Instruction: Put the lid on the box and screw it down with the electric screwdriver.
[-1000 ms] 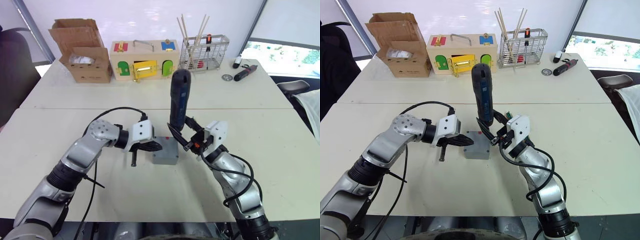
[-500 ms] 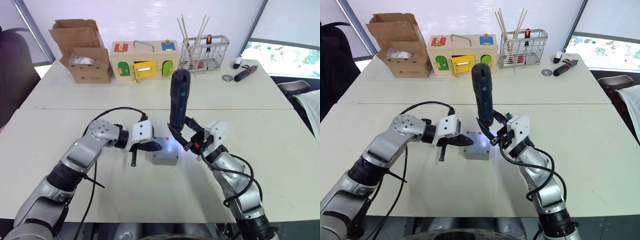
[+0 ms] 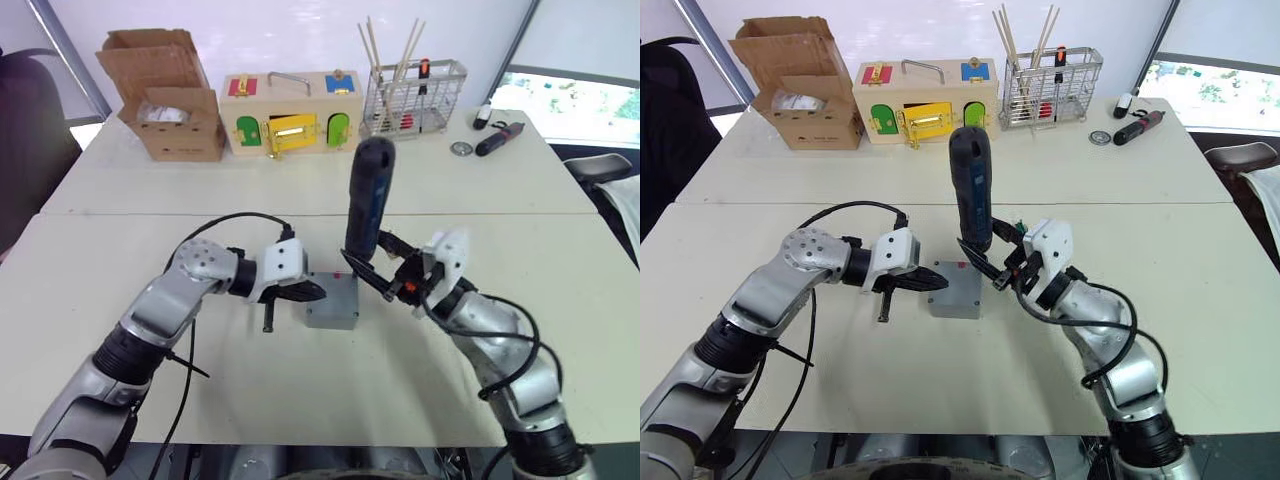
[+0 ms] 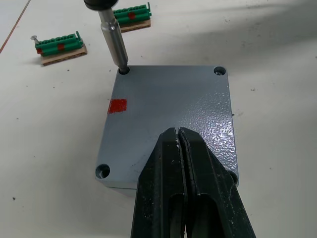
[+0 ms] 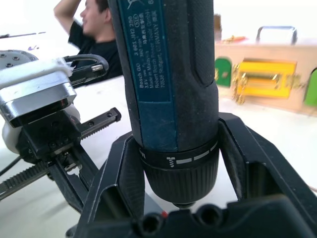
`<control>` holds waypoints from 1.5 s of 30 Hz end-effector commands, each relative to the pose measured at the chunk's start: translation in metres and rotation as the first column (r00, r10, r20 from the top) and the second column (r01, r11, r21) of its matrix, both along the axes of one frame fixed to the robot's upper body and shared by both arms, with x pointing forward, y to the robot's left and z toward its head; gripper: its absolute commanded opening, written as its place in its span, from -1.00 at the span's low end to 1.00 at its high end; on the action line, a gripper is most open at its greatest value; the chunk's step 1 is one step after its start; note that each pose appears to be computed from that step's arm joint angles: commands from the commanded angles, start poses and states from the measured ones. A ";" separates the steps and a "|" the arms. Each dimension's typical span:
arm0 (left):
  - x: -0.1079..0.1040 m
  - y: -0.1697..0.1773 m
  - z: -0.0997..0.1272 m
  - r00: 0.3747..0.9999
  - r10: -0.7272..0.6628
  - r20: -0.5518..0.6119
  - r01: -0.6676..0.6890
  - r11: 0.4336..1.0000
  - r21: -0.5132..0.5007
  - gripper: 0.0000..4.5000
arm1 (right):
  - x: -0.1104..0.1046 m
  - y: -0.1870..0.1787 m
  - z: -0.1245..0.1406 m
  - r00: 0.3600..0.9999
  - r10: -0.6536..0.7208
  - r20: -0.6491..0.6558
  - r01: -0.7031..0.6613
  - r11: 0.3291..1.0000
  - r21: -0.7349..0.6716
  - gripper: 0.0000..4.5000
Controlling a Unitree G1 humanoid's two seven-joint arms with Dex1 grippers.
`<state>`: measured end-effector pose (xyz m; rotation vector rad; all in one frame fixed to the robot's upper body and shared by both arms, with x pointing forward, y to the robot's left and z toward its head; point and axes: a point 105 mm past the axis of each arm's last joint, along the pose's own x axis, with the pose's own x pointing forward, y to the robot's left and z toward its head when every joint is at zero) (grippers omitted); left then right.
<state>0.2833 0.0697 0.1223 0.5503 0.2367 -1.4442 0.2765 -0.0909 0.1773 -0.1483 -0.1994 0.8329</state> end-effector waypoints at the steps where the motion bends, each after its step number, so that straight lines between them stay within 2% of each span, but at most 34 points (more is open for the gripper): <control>1: 0.002 0.012 -0.012 0.996 0.056 -0.075 -0.054 0.998 0.020 -1.00 | -0.005 -0.009 0.054 0.999 0.038 0.037 -0.042 0.993 0.114 -0.18; 7: 0.009 0.019 0.022 0.993 0.078 -0.084 -0.084 0.994 -0.075 -1.00 | 0.013 -0.028 0.094 0.997 0.011 -0.081 0.006 0.977 0.213 -0.18; 11: 0.016 0.020 0.042 0.994 0.093 -0.050 -0.098 0.988 -0.117 -1.00 | 0.026 -0.041 0.109 0.988 -0.017 -0.153 0.058 0.961 0.269 -0.18; 15: 0.020 0.016 0.056 0.997 0.080 -0.007 -0.080 0.987 -0.137 -1.00 | 0.029 -0.045 0.113 0.977 0.000 -0.213 0.058 0.963 0.264 -0.18; 18: 0.024 0.008 0.077 0.999 0.043 0.025 -0.038 0.980 -0.196 -1.00 | 0.031 -0.069 0.104 0.947 -0.100 -0.306 0.146 0.981 0.130 -0.18; 21: 0.020 -0.003 0.090 0.999 -0.027 0.042 0.036 0.972 -0.231 -1.00 | 0.023 -0.103 0.093 0.877 -0.181 -0.445 0.214 0.976 0.025 -0.18; 23: 0.011 -0.013 0.091 0.994 -0.099 0.049 0.108 0.967 -0.230 -1.00 | 0.014 -0.132 0.082 0.785 -0.255 -0.565 0.276 0.960 -0.049 -0.18; 24: 0.004 -0.019 0.090 0.987 -0.153 0.050 0.161 0.960 -0.228 -1.00 | -0.001 -0.149 0.068 0.689 -0.288 -0.665 0.272 0.953 -0.131 -0.18; 26: -0.007 -0.027 0.089 0.974 -0.222 0.048 0.227 0.947 -0.229 -1.00 | -0.024 -0.167 0.057 0.559 -0.319 -0.765 0.246 0.945 -0.214 -0.18; 27: -0.012 -0.031 0.088 0.966 -0.254 0.047 0.257 0.938 -0.231 -1.00 | -0.033 -0.176 0.054 0.500 -0.336 -0.798 0.253 0.938 -0.237 -0.18; 28: -0.015 -0.034 0.087 0.962 -0.270 0.047 0.273 0.933 -0.232 -1.00 | -0.037 -0.181 0.053 0.470 -0.345 -0.813 0.261 0.934 -0.246 -0.18; 31: -0.023 -0.043 0.079 0.949 -0.313 0.050 0.316 0.920 -0.234 -1.00 | -0.050 -0.203 0.030 0.317 -0.422 -0.849 0.294 0.895 -0.335 -0.18; 33: -0.025 -0.047 0.075 0.947 -0.318 0.052 0.321 0.917 -0.235 -1.00 | -0.055 -0.211 0.015 0.245 -0.435 -0.866 0.306 0.883 -0.357 -0.18; 36: -0.025 -0.049 0.069 0.952 -0.301 0.051 0.304 0.922 -0.239 -1.00 | -0.053 -0.222 -0.002 0.189 -0.470 -0.862 0.345 0.854 -0.390 -0.18; 40: -0.024 -0.049 0.066 0.967 -0.254 0.039 0.255 0.930 -0.265 -1.00 | -0.045 -0.227 -0.019 0.161 -0.501 -0.850 0.368 0.830 -0.420 -0.18; 45: -0.028 -0.044 0.061 0.979 -0.206 0.010 0.201 0.940 -0.277 -1.00 | -0.033 -0.217 -0.028 0.184 -0.475 -0.861 0.356 0.848 -0.392 -0.18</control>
